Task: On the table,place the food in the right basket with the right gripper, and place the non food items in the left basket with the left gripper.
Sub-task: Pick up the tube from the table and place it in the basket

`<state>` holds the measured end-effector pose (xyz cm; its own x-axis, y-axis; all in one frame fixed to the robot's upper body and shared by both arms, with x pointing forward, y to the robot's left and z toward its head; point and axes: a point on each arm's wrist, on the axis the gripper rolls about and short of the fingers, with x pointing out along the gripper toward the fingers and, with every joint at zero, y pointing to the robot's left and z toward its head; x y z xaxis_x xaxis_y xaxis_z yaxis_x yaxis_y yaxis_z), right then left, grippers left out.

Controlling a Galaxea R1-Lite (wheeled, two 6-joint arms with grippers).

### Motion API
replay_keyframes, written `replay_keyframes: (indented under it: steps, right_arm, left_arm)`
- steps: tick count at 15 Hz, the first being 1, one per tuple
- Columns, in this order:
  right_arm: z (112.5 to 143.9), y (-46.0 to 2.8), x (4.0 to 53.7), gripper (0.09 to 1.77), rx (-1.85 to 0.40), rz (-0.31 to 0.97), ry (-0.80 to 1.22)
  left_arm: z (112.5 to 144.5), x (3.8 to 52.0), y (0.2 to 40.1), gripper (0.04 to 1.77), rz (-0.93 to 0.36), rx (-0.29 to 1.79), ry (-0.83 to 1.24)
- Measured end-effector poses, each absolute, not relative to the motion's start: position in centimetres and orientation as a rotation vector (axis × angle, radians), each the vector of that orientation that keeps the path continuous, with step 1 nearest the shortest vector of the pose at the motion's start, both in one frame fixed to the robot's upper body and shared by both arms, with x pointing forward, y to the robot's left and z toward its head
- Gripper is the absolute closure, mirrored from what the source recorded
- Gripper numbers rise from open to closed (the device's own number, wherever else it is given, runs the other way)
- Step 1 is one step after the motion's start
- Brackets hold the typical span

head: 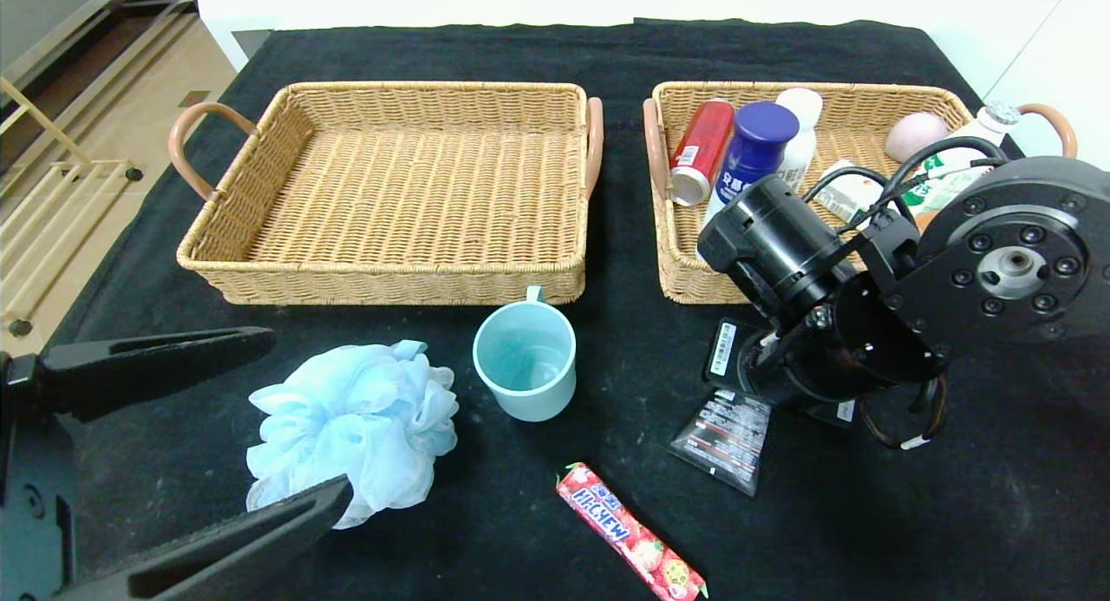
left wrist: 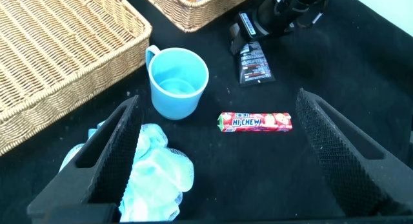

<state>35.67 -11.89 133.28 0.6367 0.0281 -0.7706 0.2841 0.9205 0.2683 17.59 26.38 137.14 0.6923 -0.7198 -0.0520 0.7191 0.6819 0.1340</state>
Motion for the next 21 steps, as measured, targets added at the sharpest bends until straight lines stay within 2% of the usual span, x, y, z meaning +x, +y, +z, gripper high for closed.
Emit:
replay_keyframes:
  steps: [15, 21]
  right_arm:
    - [133.3, -11.7, 35.3, 1.04, 0.391, -0.152, 0.878]
    - [136.7, -12.9, 32.8, 1.05, 0.389, -0.075, 0.83]
  left_arm:
    - [137.1, 17.6, 26.4, 0.09, -0.808, 0.148, -0.005]
    - [137.1, 17.6, 26.3, 0.09, -0.808, 0.149, -0.002]
